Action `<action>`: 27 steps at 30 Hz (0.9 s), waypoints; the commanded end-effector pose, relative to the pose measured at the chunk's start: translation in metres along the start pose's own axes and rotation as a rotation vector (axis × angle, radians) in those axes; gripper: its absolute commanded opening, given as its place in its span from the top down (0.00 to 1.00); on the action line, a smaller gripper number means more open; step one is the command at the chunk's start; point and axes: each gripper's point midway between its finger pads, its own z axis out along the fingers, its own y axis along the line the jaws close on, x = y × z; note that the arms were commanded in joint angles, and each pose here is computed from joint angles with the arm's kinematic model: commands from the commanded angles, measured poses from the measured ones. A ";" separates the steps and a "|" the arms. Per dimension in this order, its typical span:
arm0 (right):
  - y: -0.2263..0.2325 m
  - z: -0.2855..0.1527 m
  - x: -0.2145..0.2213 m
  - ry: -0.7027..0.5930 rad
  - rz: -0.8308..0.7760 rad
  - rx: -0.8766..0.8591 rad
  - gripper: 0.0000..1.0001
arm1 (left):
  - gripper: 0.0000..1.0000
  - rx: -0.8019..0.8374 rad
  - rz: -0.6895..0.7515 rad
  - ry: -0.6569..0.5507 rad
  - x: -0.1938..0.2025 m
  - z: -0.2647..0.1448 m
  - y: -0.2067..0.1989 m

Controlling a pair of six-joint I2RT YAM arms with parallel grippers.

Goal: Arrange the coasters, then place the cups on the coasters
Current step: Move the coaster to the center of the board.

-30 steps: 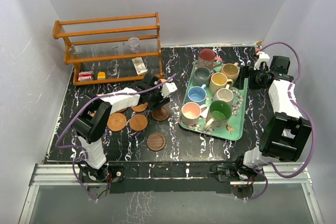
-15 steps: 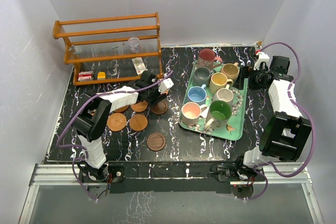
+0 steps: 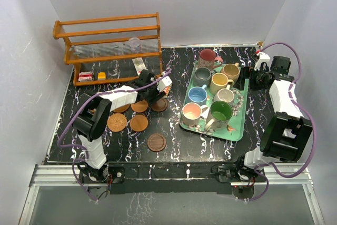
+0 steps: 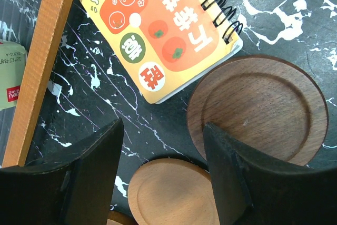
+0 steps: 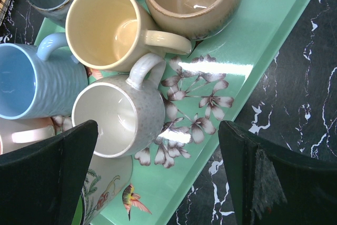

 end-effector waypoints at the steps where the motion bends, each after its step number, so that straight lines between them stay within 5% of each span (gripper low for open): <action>1: -0.005 -0.002 -0.014 -0.038 -0.025 0.013 0.02 | 0.40 0.025 0.008 0.111 0.036 -0.006 -0.009; 27: -0.006 -0.001 -0.012 -0.031 -0.021 0.011 0.02 | 0.37 0.085 -0.061 0.023 0.005 -0.015 -0.010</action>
